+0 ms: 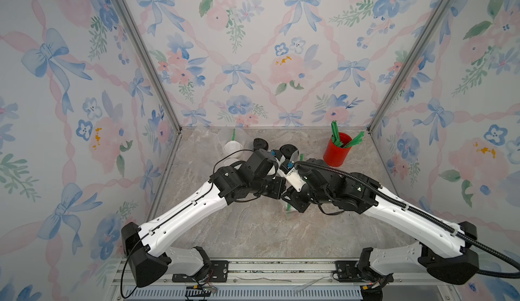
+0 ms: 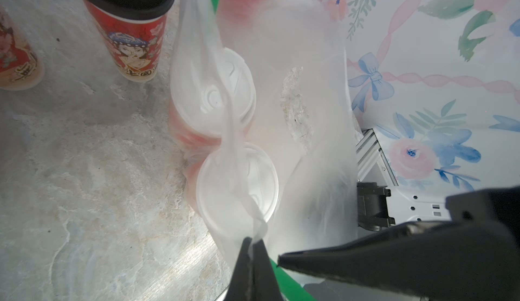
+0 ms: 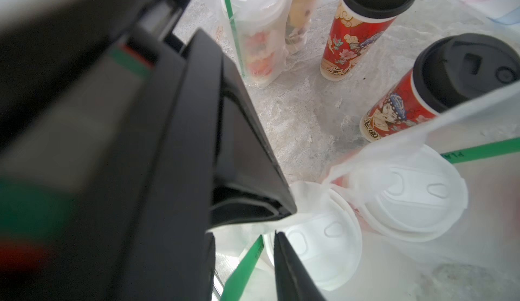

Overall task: Pack milk tea into plastic carrier bags
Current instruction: Place the straw in the plastic carrier bag, then pick up the plastic carrier bag from the center of the board.

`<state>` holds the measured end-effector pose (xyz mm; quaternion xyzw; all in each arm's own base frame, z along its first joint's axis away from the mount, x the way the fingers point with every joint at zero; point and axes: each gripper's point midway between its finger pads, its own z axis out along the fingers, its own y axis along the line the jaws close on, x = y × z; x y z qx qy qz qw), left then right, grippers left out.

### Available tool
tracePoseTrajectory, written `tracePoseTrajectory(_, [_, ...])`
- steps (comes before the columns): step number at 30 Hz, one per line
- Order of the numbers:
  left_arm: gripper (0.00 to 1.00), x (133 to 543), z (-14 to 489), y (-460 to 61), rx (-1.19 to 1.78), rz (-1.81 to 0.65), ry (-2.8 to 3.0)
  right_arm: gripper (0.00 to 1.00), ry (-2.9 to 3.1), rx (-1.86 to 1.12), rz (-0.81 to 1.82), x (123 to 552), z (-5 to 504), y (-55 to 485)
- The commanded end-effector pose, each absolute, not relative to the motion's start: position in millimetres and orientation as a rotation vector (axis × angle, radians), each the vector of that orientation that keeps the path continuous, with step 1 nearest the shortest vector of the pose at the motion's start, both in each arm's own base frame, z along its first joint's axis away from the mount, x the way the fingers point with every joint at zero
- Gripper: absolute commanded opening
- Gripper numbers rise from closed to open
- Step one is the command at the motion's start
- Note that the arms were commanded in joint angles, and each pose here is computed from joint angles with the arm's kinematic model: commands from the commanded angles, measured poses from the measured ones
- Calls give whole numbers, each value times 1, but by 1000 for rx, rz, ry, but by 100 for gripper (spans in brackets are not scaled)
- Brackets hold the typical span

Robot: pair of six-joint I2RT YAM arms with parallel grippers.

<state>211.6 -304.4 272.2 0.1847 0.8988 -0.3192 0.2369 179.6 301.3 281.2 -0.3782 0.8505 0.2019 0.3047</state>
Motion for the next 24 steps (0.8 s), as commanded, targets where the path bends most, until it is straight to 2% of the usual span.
tracePoseTrajectory(1, [0,215,288,-309,523,-899,2396,42,2217,-949,567,175,308,287])
tracePoseTrajectory(9, [0,217,290,-308,524,-889,2384,44,2170,-836,583,180,338,269])
tracePoseTrajectory(13, [8,219,295,-306,517,-879,2366,44,2155,-749,610,184,354,260])
tracePoseTrajectory(16, [18,224,300,-303,506,-848,2341,46,2171,-630,631,191,365,247])
tracePoseTrajectory(24, [39,250,313,-293,486,-729,2274,56,2310,-203,675,216,361,194])
